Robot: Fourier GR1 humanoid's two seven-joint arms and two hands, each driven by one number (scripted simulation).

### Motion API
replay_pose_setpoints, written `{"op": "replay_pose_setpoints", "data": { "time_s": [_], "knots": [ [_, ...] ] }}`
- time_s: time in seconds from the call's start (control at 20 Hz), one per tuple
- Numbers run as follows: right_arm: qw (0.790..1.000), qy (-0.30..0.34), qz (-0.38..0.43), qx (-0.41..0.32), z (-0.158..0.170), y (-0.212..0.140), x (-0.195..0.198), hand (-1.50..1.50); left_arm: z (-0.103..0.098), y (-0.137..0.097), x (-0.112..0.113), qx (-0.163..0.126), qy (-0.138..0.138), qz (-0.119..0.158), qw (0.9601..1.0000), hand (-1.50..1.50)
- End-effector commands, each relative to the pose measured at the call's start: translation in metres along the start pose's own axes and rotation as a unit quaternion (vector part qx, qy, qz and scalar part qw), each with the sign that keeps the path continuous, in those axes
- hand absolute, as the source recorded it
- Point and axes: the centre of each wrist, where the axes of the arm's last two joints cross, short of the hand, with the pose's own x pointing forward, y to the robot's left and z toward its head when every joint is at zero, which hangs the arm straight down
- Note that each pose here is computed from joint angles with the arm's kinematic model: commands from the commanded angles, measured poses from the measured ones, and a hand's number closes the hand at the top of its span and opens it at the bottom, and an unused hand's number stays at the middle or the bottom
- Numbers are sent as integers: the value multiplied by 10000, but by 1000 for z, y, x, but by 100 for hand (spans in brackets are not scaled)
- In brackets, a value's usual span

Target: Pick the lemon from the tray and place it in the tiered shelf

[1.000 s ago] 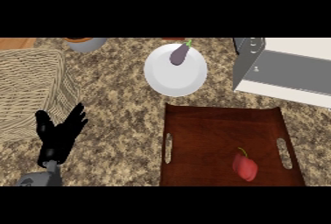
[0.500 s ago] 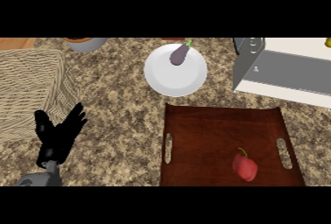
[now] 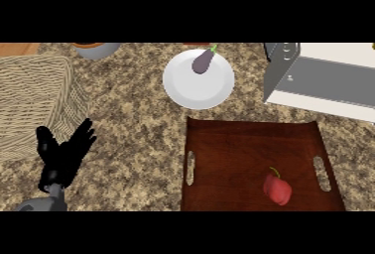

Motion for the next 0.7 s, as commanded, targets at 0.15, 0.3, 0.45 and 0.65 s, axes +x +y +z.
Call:
{"op": "replay_pose_setpoints", "data": {
  "time_s": [0.15, 0.3, 0.45, 0.65],
  "knots": [
    [9930, 350, -408, -1053, -3, -85, -5, -150, 1, 8, -1, 47, 6, 9, 10000, 0],
    [9914, 403, -665, -1048, -1, -124, -15, -150, -1, -3, -9, -45, 13, 110, 9999, 0],
    [9940, 403, -571, -845, 7, -163, -13, -150, -5, -9, 3, 6, 53, 13, 10000, 0],
    [9946, 260, -635, -778, 12, -183, -34, -150, -5, -20, -9, 32, -33, -56, 10000, 0]
  ]
}}
